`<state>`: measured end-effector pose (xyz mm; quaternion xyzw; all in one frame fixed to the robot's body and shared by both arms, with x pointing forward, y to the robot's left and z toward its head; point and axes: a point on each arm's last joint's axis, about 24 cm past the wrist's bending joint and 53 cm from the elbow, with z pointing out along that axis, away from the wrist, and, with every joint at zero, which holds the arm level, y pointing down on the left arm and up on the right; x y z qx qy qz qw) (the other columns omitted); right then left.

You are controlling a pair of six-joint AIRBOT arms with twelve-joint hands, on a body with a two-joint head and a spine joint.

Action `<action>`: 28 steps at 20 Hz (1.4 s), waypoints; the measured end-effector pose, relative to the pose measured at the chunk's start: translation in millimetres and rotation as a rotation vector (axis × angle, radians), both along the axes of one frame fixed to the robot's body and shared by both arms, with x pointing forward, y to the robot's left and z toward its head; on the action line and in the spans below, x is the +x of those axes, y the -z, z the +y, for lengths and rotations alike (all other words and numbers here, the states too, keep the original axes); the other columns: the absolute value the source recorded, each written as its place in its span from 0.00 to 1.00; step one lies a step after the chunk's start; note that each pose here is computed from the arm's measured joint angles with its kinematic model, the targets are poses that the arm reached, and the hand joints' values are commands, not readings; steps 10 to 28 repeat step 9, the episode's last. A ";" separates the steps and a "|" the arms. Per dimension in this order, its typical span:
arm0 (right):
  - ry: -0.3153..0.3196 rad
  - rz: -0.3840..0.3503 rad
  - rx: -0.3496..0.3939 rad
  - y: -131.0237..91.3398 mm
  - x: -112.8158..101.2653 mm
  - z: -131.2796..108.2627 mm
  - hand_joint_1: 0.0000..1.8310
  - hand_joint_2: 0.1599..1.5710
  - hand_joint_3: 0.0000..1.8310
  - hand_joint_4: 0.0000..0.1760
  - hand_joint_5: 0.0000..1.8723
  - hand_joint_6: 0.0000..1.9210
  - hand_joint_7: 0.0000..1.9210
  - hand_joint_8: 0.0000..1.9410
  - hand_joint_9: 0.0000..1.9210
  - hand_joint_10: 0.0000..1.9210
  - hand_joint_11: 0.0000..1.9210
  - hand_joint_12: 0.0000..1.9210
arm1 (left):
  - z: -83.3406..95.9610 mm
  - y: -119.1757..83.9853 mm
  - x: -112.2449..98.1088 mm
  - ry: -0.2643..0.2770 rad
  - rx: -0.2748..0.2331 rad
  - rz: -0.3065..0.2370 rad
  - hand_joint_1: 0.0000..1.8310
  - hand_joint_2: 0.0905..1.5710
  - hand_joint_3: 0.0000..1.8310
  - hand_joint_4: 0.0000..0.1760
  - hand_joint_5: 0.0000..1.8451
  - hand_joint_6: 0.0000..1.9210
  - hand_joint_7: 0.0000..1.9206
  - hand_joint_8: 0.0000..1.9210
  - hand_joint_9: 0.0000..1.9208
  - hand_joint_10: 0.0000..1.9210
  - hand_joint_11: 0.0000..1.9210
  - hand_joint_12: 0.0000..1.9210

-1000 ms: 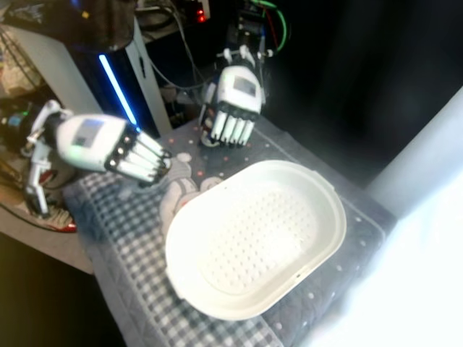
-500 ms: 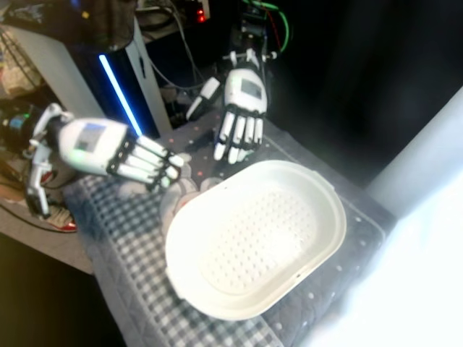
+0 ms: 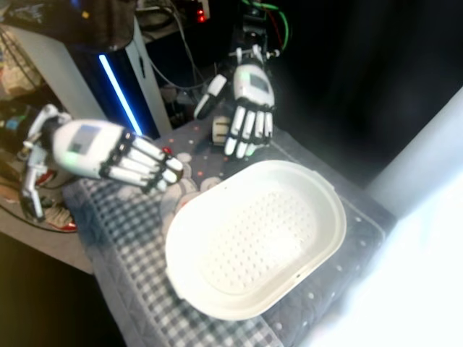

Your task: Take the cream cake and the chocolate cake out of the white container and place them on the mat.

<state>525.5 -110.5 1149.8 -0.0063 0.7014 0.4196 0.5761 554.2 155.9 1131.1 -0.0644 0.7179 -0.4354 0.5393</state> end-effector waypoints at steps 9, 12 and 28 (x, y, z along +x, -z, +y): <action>0.240 -0.388 0.113 -99.2 35.2 -86.8 0.20 0.60 0.13 0.00 0.00 0.72 0.16 0.75 0.20 0.77 0.11 0.96 | 63.4 -117.6 22.7 -0.177 -0.167 -0.408 0.30 0.77 0.00 0.00 0.46 0.01 0.49 0.13 0.42 0.38 0.30 0.64; 0.240 -0.388 0.113 -99.2 35.2 -86.8 0.20 0.60 0.13 0.00 0.00 0.72 0.16 0.75 0.20 0.77 0.11 0.96 | 63.4 -117.6 22.7 -0.177 -0.167 -0.408 0.30 0.77 0.00 0.00 0.46 0.01 0.49 0.13 0.42 0.38 0.30 0.64; 0.240 -0.388 0.113 -99.2 35.2 -86.8 0.20 0.60 0.13 0.00 0.00 0.72 0.16 0.75 0.20 0.77 0.11 0.96 | 63.4 -117.6 22.7 -0.177 -0.167 -0.408 0.30 0.77 0.00 0.00 0.46 0.01 0.49 0.13 0.42 0.38 0.30 0.64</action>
